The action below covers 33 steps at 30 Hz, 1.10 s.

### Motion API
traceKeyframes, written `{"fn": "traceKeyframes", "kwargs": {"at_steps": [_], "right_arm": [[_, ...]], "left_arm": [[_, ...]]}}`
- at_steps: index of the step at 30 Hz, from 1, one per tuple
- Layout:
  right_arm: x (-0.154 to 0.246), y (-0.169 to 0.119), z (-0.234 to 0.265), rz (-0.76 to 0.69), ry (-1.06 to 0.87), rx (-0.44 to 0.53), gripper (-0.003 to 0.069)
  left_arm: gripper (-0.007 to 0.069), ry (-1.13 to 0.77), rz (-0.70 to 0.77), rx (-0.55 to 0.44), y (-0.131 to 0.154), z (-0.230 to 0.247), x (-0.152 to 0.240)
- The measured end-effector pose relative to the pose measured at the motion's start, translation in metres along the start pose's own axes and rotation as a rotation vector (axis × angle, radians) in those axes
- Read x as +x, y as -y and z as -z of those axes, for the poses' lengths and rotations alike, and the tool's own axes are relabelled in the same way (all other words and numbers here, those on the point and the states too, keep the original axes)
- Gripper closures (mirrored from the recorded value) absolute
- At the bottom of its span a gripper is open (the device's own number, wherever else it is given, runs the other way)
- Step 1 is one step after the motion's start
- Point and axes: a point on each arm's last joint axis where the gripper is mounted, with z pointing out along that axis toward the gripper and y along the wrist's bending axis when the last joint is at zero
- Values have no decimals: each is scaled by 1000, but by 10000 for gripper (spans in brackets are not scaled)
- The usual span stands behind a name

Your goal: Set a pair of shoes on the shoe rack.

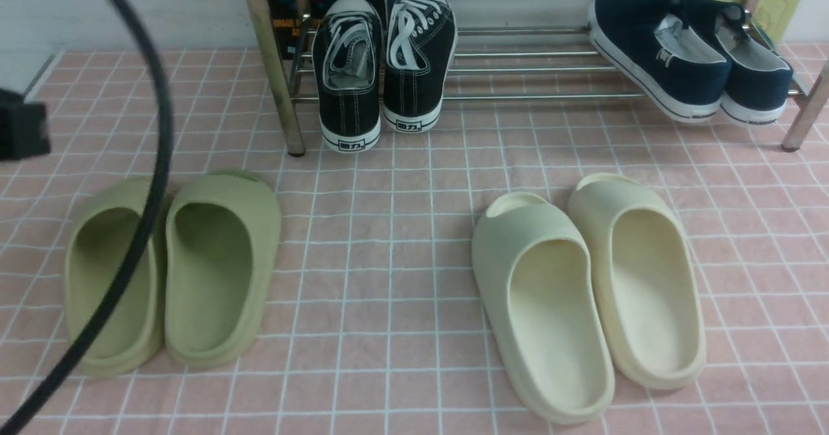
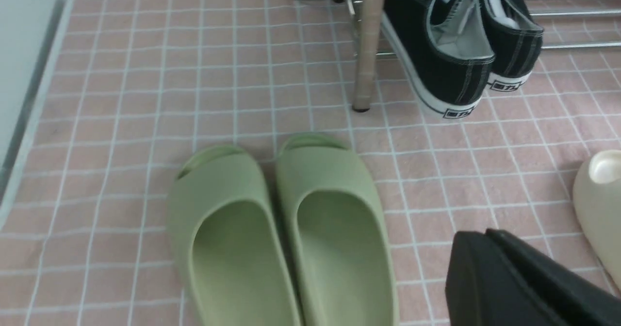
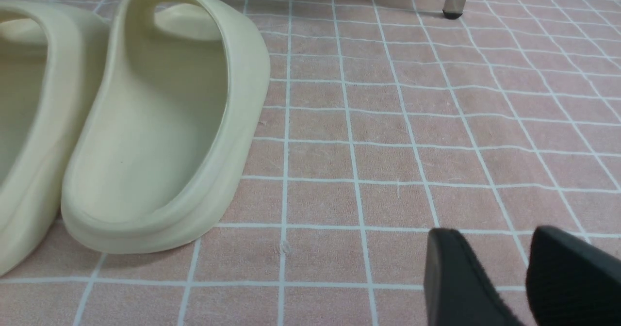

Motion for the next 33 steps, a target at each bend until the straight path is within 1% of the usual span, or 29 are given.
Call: {"fn": "traceKeyframes", "kwargs": {"at_steps": [3,7,12,15,18,23,24,25,28,29,31,33], "right_arm": [[0,0,0,0,0,0,419],[0,0,0,0,0,0,419],[0,0,0,0,0,0,419],[0,0,0,0,0,0,419],[0,0,0,0,0,0,419],[0,0,0,0,0,0,419],[0,0,0,0,0,0,419],[0,0,0,0,0,0,419],[0,0,0,-1,0,0,419],[0,0,0,-1,0,0,419],[0,0,0,0,0,0,419],[0,0,0,0,0,0,419]], "left_arm": [[602,-11,27,-12,-10,20,24],[607,-6,48,-4,-16,40,36],[607,6,-40,-10,-22,56,44],[607,1,-64,-12,-24,59,50],[607,39,-68,-21,-26,54,65],[607,197,-16,-55,-28,43,97],[607,232,4,-72,-29,40,104],[607,305,37,-92,-30,33,122],[607,406,74,-146,-32,21,151],[607,418,77,-156,-33,22,153],[607,460,84,-194,-35,9,176],[607,459,86,-214,-36,0,194]]}}
